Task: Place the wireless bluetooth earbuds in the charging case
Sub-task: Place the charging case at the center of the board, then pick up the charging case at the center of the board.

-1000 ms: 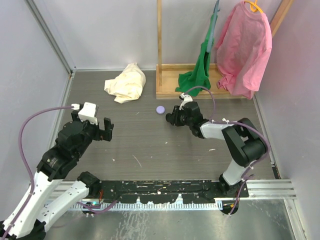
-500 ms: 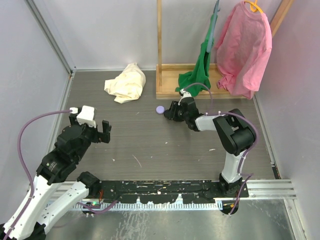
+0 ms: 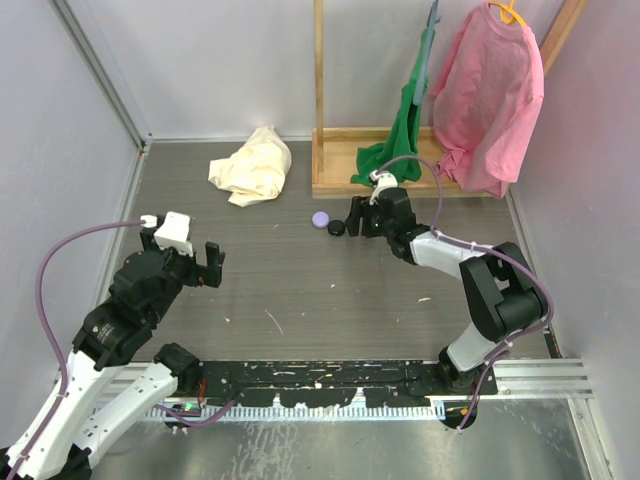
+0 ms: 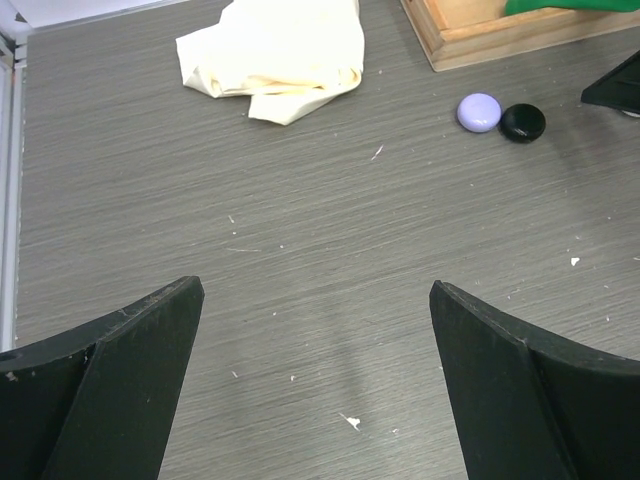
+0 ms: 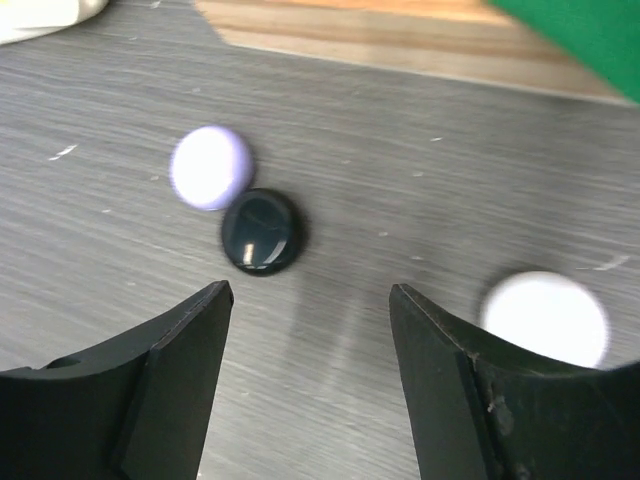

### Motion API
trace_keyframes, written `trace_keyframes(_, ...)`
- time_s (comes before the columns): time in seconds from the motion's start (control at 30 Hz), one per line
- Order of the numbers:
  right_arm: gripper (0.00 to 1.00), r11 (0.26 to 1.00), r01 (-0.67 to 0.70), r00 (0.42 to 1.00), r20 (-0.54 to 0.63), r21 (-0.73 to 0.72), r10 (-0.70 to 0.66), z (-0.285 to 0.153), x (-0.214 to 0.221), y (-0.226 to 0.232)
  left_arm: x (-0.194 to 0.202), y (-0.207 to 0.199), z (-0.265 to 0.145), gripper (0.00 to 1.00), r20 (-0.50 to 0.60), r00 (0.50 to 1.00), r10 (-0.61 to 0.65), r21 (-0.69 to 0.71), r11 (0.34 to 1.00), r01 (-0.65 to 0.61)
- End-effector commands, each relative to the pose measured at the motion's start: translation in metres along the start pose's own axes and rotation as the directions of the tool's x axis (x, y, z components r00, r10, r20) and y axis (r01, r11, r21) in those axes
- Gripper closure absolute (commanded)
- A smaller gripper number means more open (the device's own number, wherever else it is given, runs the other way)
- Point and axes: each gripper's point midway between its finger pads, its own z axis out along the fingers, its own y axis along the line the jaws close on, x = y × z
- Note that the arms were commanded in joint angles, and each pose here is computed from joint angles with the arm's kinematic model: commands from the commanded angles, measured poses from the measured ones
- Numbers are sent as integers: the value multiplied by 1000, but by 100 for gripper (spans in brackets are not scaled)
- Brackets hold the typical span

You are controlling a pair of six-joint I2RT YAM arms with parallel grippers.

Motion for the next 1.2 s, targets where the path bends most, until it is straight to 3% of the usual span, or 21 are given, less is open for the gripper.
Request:
trace_keyframes(0.0, 28, 978, 137, 989, 36, 157, -144, -16, -23, -42, -15, -3, 0, 2, 60, 998, -18, 19, 1000, 17)
trace_keyframes(0.13, 25, 966, 129, 990, 28, 223, -139, -14, -27, -72, -14, -4, 1, 2, 52, 999, -15, 22, 1000, 14)
trace_keyframes(0.4, 21, 980, 43, 998, -60, 192, -32, 9, -11, -95, -12, -6, 3, 2, 42, 999, -11, 33, 999, 10)
trace_keyframes(0.77, 27, 996, -75, 980, -180, 51, 83, -9, 20, -62, -13, -11, 2, 2, 51, 999, -12, 63, 998, 8)
trace_keyframes(0.93, 29, 998, -65, 974, -218, -18, 60, -19, 29, -38, -13, -13, 2, 2, 46, 999, -10, 74, 997, 7)
trace_keyframes(1.17, 29, 976, 74, 987, -155, 205, -42, -20, 22, -65, -12, -15, 3, 2, 45, 999, -13, 82, 997, 9)
